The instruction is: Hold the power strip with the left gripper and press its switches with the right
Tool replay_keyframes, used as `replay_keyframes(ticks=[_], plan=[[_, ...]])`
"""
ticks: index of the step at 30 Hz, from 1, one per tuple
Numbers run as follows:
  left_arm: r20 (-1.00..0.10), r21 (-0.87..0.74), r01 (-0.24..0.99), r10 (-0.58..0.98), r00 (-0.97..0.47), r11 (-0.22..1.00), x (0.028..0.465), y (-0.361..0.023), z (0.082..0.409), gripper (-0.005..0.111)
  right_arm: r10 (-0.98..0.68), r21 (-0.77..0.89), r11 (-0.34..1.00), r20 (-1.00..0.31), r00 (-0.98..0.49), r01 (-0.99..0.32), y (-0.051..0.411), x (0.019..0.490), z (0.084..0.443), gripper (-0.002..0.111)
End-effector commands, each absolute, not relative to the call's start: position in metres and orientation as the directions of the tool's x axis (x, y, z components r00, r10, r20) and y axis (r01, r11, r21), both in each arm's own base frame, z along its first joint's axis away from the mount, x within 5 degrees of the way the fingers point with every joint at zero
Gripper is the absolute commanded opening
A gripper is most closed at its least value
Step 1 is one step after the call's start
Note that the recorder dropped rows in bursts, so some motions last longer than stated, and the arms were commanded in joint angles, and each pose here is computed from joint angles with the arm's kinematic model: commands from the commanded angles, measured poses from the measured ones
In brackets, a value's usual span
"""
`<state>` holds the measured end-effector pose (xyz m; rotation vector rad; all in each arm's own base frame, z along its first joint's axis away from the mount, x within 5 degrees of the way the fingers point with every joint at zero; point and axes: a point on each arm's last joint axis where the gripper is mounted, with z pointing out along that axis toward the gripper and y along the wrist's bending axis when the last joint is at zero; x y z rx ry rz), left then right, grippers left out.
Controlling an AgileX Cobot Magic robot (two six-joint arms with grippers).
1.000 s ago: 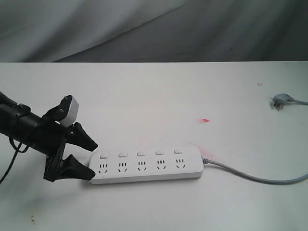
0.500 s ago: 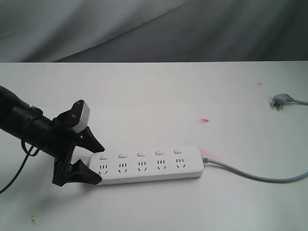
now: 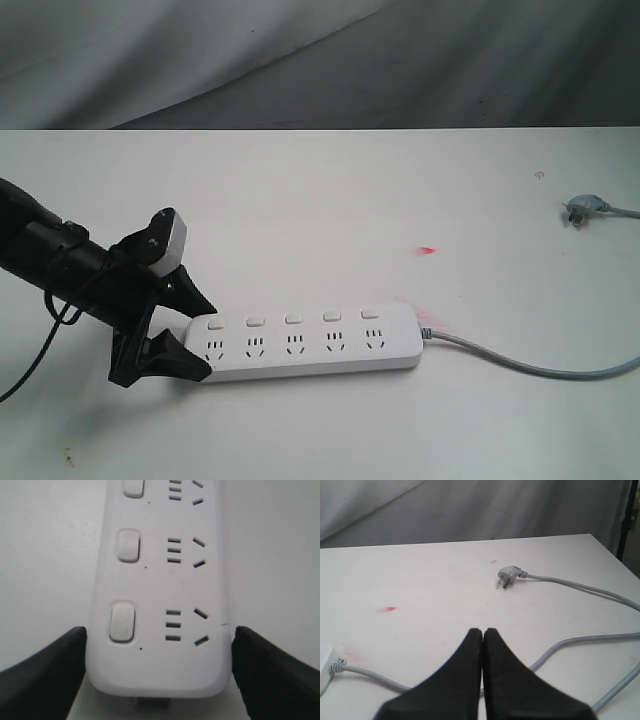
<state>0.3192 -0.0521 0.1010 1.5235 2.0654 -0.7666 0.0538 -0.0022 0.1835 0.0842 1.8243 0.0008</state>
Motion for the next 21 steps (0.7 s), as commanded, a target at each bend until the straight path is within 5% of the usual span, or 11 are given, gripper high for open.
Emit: replay_keyframes(ticks=[1, 21], plan=[[-0.646, -0.148, 0.961, 0.713, -0.272, 0.233, 0.3203, -0.0529, 0.0996, 0.047, 0.066, 0.052, 0.996, -0.968, -0.241, 0.066, -0.0026, 0.0536, 0.183, 0.0], [-0.646, -0.148, 0.961, 0.713, -0.272, 0.233, 0.3203, -0.0529, 0.0996, 0.047, 0.0, -0.015, 0.998, -0.973, -0.229, 0.065, -0.004, 0.0539, 0.1844, 0.0]])
